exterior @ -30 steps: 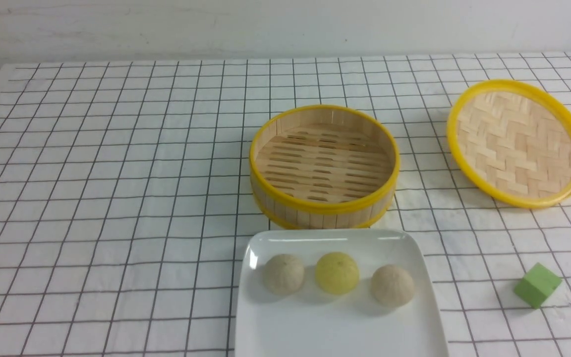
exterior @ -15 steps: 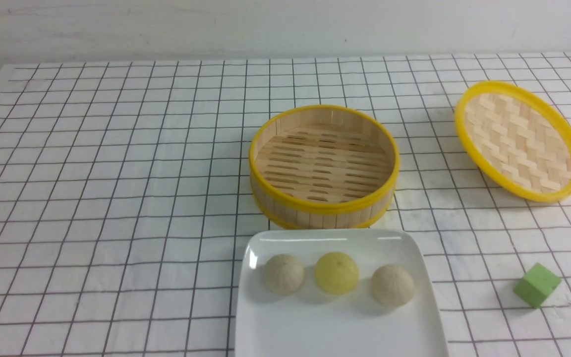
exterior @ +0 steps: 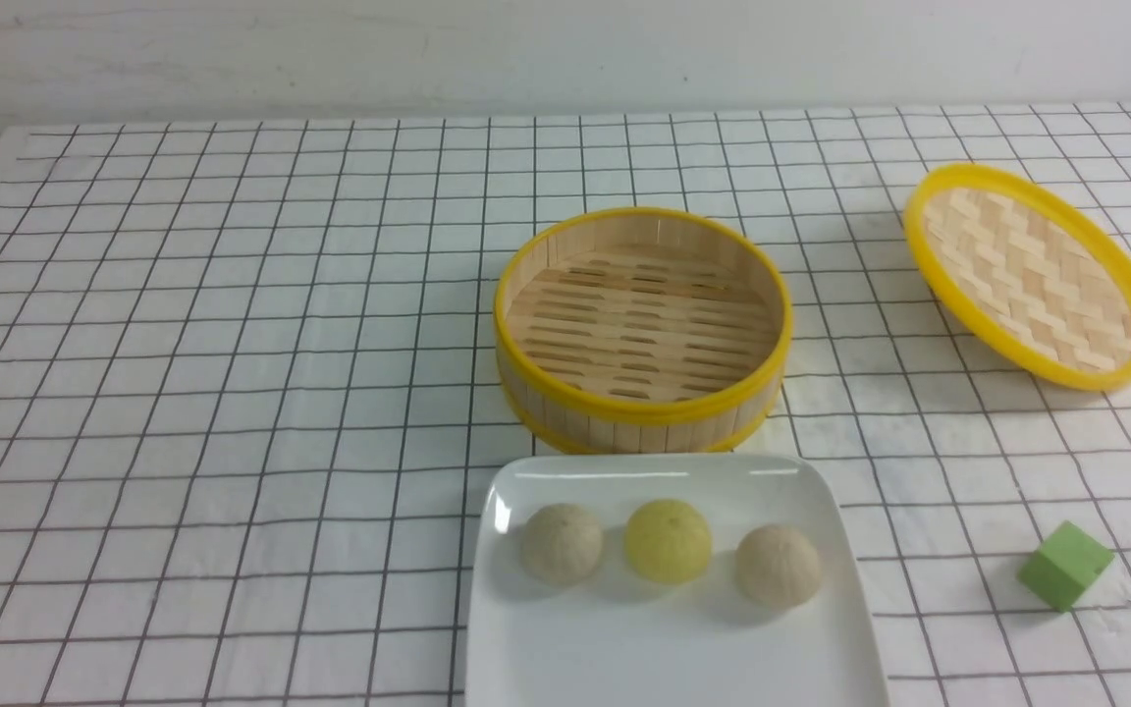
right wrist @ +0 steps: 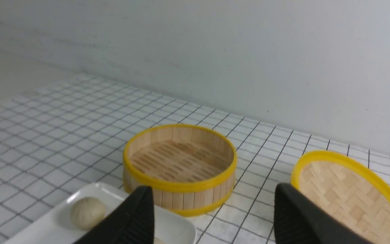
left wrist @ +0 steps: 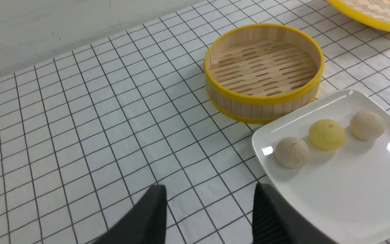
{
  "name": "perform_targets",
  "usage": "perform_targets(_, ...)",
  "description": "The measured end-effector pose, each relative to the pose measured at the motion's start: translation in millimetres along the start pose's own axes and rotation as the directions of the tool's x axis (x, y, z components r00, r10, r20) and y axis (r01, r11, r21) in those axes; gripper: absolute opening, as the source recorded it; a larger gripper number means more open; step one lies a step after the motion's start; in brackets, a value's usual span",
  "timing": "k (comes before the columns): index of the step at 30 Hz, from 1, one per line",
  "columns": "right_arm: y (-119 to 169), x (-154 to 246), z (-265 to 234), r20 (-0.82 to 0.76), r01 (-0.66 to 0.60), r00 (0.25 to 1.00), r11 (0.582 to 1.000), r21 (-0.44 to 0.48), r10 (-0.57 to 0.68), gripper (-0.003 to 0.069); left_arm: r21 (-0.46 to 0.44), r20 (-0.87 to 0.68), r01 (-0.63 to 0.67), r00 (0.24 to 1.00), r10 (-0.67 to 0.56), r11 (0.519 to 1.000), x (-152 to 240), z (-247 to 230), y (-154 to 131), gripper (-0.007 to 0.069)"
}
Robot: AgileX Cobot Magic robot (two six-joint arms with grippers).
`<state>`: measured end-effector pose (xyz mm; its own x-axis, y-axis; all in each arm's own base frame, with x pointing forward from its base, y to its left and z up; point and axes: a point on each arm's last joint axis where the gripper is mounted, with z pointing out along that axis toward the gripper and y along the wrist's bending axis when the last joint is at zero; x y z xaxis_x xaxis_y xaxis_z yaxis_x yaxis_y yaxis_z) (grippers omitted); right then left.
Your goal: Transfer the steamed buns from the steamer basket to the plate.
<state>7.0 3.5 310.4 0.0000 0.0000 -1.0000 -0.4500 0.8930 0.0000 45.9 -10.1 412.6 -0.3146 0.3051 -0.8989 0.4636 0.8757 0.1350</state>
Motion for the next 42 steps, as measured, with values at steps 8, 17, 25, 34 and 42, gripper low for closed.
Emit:
perform_targets(8,-7.0,9.8,8.8,0.038,0.000,0.999,0.997,0.077,-0.003,0.0456,0.005,-0.028,-0.009,1.000,0.009,1.000,8.0,10.9,-3.2,0.0365)
perform_targets(17,-7.9,30.1,7.2,-0.168,-0.145,0.972,0.983,0.114,0.163,0.0306,0.008,0.001,-0.006,1.000,0.006,1.000,6.3,9.5,-3.2,0.0344)
perform_targets(25,-9.9,35.7,5.7,-0.228,-0.123,0.961,0.982,0.142,0.153,0.0196,0.022,0.126,0.043,0.991,-0.046,0.999,26.4,-33.0,4.7,0.0226)
perform_targets(34,-10.0,35.8,5.7,-0.229,-0.123,0.961,0.982,0.143,0.154,0.0192,0.015,0.149,0.095,0.984,-0.096,0.995,73.7,-78.2,14.9,0.0205)
perform_targets(42,-10.0,35.9,5.7,-0.230,-0.123,0.961,0.982,0.143,0.154,0.0200,0.031,0.139,0.102,0.985,-0.106,0.994,79.4,-65.8,10.4,0.0204)
